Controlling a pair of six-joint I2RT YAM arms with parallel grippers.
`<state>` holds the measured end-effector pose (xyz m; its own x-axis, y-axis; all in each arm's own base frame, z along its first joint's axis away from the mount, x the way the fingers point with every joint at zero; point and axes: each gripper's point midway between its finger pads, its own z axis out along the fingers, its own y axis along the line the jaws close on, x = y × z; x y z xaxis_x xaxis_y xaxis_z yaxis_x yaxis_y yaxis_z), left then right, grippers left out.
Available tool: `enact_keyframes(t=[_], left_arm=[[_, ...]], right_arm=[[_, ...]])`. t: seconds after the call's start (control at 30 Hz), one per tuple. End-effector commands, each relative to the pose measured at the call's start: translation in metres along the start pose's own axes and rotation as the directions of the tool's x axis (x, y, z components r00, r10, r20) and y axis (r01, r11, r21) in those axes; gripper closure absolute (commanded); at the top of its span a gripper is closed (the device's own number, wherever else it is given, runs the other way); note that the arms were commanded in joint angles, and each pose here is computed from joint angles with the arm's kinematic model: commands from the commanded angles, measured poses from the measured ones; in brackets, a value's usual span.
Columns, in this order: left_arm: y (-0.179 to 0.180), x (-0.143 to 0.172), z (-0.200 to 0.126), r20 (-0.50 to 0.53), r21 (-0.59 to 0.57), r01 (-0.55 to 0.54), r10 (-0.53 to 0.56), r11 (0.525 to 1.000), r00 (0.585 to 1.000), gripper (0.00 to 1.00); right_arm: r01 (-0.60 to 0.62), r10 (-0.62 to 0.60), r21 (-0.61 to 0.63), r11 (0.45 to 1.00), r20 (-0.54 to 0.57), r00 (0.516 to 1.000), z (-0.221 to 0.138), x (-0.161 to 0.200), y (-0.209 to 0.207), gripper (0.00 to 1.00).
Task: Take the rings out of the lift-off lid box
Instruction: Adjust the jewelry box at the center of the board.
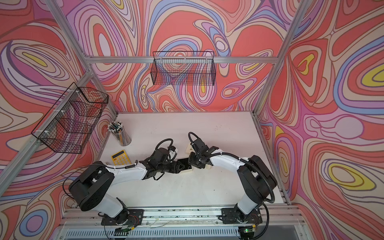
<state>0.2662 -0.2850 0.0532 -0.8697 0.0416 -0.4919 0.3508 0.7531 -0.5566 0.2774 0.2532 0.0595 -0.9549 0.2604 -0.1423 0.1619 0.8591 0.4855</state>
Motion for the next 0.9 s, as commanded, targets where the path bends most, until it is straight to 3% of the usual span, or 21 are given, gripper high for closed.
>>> enact_keyframes(t=[0.0,0.2,0.4,0.53,0.7,0.87], left_arm=[[0.001,-0.007,-0.003,0.024,-0.027,0.015,-0.014,1.000,1.000,0.34],[0.005,-0.017,-0.013,0.043,-0.093,0.010,-0.006,0.996,0.999,0.26],[-0.003,-0.036,-0.016,0.017,-0.135,-0.133,0.136,0.982,0.991,0.25],[-0.010,-0.035,-0.009,-0.014,-0.087,-0.252,0.252,0.964,0.968,0.30],[-0.003,-0.026,-0.001,-0.059,-0.090,-0.323,0.319,0.942,0.946,0.36],[0.018,-0.013,0.006,-0.116,-0.145,-0.361,0.347,0.921,0.931,0.41]], right_arm=[[-0.063,0.063,-0.007,0.998,0.005,0.998,-0.003,0.008,-0.008,0.62],[-0.045,0.045,0.060,0.997,0.001,0.999,0.003,0.022,-0.010,0.67],[-0.131,0.130,0.038,0.991,0.016,0.991,0.006,0.032,-0.012,0.70],[-0.179,0.178,0.041,0.983,0.030,0.984,0.007,0.035,-0.013,0.71],[-0.263,0.263,-0.029,0.964,0.001,0.965,0.020,0.039,-0.006,0.75],[-0.194,0.188,0.090,0.977,0.064,0.980,0.013,0.025,-0.013,0.79]])
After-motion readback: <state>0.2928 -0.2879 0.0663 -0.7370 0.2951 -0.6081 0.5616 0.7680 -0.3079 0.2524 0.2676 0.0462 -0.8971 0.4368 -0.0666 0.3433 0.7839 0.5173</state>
